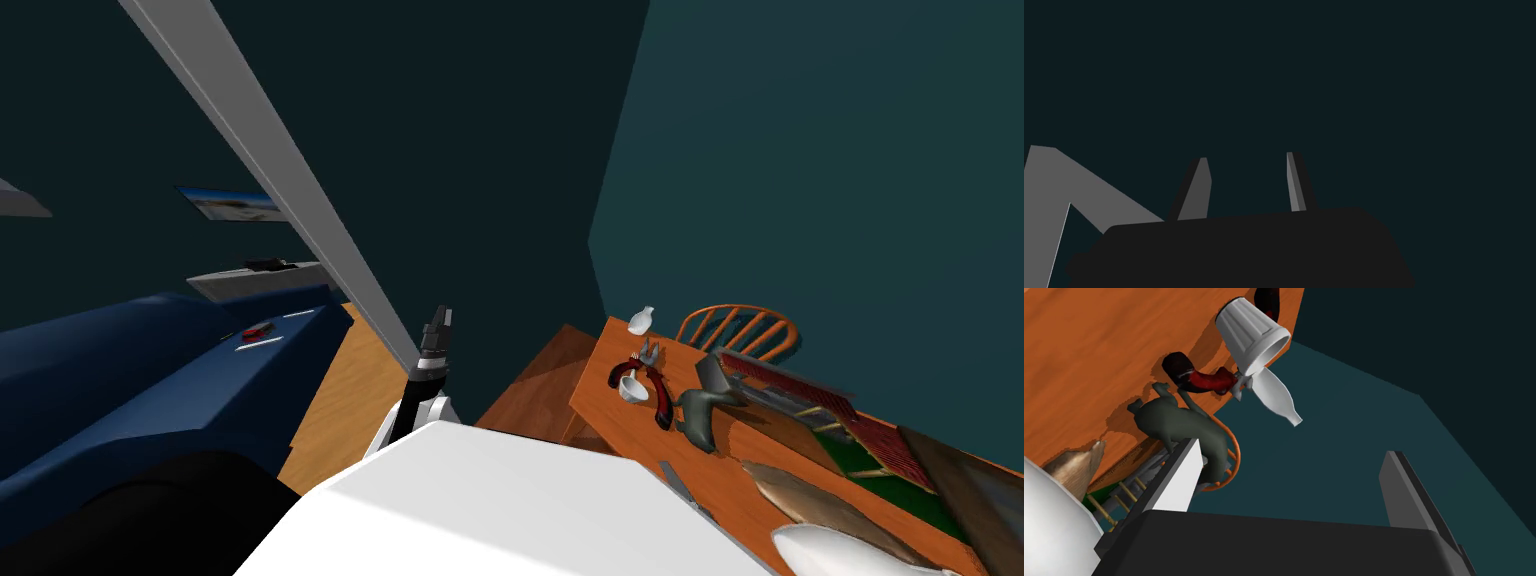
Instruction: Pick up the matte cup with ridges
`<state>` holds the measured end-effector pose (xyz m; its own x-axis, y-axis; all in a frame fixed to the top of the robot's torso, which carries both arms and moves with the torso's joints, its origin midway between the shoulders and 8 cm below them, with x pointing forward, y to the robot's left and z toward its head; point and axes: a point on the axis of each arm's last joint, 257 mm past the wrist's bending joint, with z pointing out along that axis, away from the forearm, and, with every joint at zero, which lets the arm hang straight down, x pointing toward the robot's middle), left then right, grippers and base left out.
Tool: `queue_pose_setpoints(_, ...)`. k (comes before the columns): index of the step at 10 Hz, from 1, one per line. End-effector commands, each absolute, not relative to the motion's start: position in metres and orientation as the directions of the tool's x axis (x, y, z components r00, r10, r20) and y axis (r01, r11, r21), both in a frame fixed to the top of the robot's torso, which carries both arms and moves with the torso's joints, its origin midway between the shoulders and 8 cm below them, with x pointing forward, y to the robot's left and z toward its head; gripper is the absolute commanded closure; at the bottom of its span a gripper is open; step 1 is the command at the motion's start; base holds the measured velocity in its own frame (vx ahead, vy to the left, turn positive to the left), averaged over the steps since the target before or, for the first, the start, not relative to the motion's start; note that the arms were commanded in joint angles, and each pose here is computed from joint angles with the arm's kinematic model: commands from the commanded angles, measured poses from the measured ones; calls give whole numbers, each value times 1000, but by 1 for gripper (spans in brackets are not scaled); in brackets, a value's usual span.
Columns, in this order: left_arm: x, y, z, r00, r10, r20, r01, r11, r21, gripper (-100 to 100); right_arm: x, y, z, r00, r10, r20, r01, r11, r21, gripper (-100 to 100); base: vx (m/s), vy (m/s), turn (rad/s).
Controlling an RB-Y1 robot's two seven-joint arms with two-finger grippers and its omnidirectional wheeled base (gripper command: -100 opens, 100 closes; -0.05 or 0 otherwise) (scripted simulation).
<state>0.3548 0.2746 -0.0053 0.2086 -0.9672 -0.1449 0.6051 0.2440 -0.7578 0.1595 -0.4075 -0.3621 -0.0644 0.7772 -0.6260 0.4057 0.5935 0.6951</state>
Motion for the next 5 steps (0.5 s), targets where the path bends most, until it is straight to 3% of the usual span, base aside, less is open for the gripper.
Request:
queue_pose_setpoints(1,355,275,-5,209,-967,-145,605,244,-758,0,140,-414,-372,-98,763,-639,448,608,656,-100,-7,-5,302)
queue_pose_setpoints(5,355,275,-5,209,-967,-145,605,244,-758,0,46,-442,-416,-253,702,-665,587,658,471,-100,5,1,405)
